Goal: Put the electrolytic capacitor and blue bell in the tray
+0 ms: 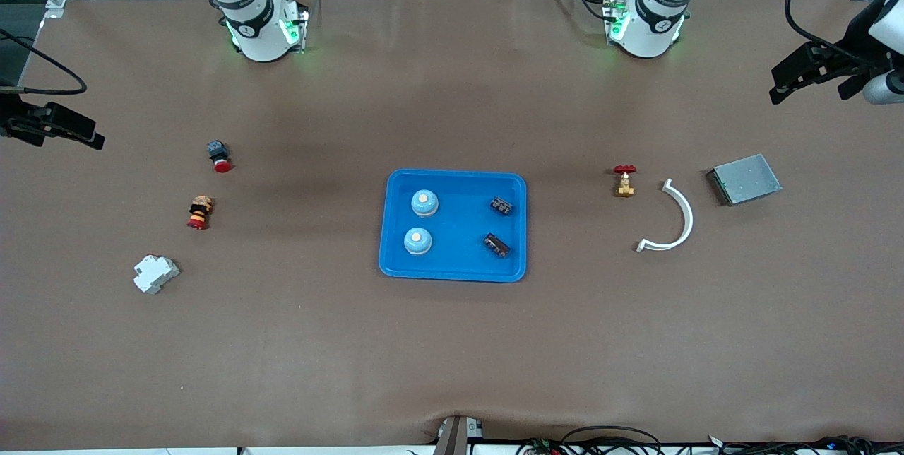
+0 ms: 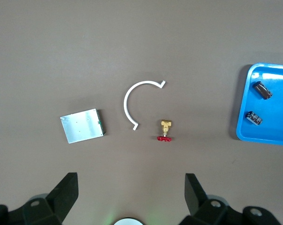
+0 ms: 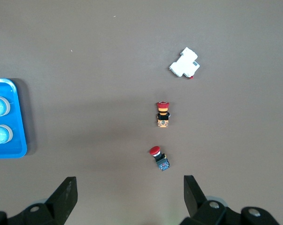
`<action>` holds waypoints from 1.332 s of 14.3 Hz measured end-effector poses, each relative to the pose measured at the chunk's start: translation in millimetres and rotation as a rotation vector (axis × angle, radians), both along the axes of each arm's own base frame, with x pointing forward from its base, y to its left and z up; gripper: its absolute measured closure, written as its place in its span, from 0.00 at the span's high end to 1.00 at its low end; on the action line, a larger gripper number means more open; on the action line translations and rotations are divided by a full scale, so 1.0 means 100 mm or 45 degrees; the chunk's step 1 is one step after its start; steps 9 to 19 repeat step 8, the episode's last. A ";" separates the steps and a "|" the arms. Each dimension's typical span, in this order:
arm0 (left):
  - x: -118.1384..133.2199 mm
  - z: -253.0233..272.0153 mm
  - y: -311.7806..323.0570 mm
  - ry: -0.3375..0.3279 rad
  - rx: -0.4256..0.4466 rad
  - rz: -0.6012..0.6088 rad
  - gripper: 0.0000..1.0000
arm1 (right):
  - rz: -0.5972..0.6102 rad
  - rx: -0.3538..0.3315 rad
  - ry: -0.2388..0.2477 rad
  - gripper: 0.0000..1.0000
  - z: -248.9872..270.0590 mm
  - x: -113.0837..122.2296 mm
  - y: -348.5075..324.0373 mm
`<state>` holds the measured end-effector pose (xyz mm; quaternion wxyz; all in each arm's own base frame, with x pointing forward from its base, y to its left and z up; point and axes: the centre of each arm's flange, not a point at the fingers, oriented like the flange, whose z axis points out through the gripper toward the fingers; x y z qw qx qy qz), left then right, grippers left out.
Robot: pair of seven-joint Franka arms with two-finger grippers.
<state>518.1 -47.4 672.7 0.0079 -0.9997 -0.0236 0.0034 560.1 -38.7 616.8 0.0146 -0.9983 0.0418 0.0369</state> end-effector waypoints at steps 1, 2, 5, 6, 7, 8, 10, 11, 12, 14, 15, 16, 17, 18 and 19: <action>0.00 0.00 0.01 0.000 0.000 0.003 1.00 | 0.000 0.000 0.000 1.00 0.00 0.00 0.00; 0.00 0.00 0.01 -0.001 0.000 0.004 1.00 | 0.000 0.001 0.000 1.00 0.00 0.00 0.00; 0.00 0.00 0.00 0.000 0.000 0.001 1.00 | 0.000 0.002 -0.001 1.00 0.00 0.00 0.00; 0.01 -0.01 0.00 0.003 0.000 0.000 1.00 | 0.001 0.002 -0.003 1.00 0.00 0.00 0.00; 0.02 -0.03 -0.01 0.006 0.000 -0.001 1.00 | 0.003 0.003 -0.005 1.00 0.00 0.00 0.01; 0.03 -0.04 -0.02 0.009 0.000 -0.002 1.00 | 0.006 0.003 -0.007 1.00 0.01 0.00 0.02; 0.03 -0.04 -0.02 0.009 0.000 -0.002 1.00 | 0.006 0.003 -0.007 1.00 0.01 0.00 0.02; 0.03 -0.04 -0.02 0.009 0.000 -0.002 1.00 | 0.006 0.003 -0.007 1.00 0.01 0.00 0.02; 0.03 -0.04 -0.02 0.009 0.000 -0.002 1.00 | 0.006 0.003 -0.007 1.00 0.01 0.00 0.02; 0.03 -0.04 -0.02 0.009 0.000 -0.002 1.00 | 0.006 0.003 -0.007 1.00 0.01 0.00 0.02; 0.03 -0.04 -0.02 0.009 0.000 -0.002 1.00 | 0.006 0.003 -0.007 1.00 0.01 0.00 0.02; 0.03 -0.04 -0.02 0.009 0.000 -0.002 1.00 | 0.006 0.003 -0.007 1.00 0.01 0.00 0.02; 0.03 -0.04 -0.02 0.009 0.000 -0.002 1.00 | 0.006 0.003 -0.007 1.00 0.01 0.00 0.02; 0.03 -0.04 -0.02 0.009 0.000 -0.002 1.00 | 0.006 0.003 -0.007 1.00 0.01 0.00 0.02; 0.03 -0.04 -0.02 0.009 0.000 -0.002 1.00 | 0.006 0.003 -0.007 1.00 0.01 0.00 0.02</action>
